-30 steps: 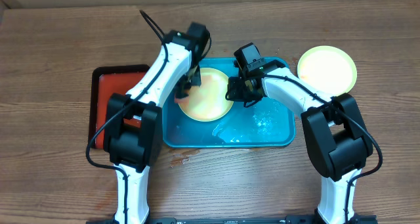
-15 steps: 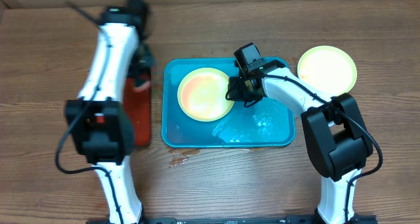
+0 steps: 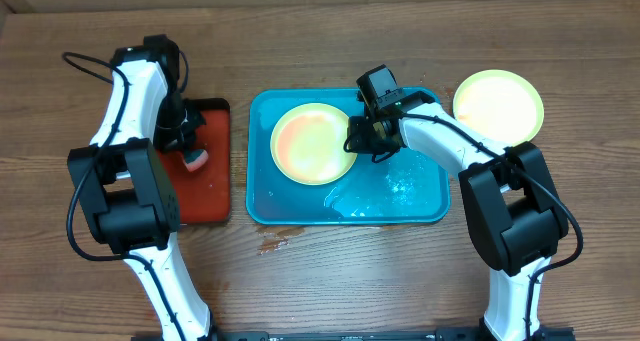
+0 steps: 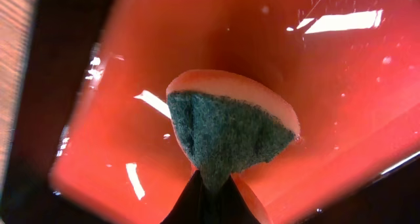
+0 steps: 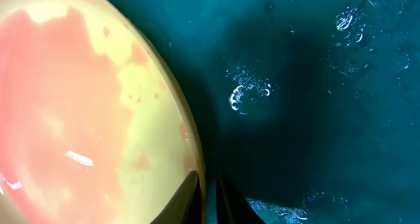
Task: Clean dirty plates on tray and stack at the side
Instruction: 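Lift the yellow plate with right gripper and carry it toward the right stack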
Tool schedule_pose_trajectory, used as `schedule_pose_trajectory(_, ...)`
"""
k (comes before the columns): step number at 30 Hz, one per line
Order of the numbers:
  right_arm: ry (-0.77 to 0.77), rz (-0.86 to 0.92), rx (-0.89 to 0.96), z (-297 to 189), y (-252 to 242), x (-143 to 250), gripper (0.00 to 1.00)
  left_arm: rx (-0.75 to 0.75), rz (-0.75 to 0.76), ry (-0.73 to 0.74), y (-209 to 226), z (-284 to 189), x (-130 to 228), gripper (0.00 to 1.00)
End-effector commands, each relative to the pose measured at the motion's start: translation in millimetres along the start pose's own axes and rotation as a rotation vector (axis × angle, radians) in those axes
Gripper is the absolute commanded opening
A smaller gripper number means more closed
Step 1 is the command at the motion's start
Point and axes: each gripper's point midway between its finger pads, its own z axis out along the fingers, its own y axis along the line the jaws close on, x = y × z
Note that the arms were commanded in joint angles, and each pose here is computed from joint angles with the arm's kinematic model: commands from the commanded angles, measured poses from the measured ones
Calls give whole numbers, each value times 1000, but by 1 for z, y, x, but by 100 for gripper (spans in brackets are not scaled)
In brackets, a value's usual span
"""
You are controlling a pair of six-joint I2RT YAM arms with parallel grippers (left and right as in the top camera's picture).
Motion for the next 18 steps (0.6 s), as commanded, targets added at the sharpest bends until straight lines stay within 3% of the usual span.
schedule_pose_trajectory(1,-8,6,19,1,-7,-2,9,14,10,7,-5,4,2,6)
schedule_pose_trajectory(5,-1,-17,22,1,-8,0,4,21,-1,-3,-3,4,-3,11)
schedule_pose_trajectory(6,-1,-22,22,1,-7,0,4,22,-4,-2,-2,4,-4,17)
schedule_pose_trajectory(7,-1,-23,22,1,-7,0,4,22,-8,-1,-1,5,-4,29)
schedule_pose_trajectory(8,0,-23,21,1,-7,0,4,23,-8,-1,1,5,-5,34)
schedule_pose_trajectory(11,4,-22,24,-2,-7,-1,4,25,-23,7,6,5,-7,38)
schedule_pose_trajectory(18,-9,-136,14,-28,15,-20,4,156,36,8,-11,-20,-16,38)
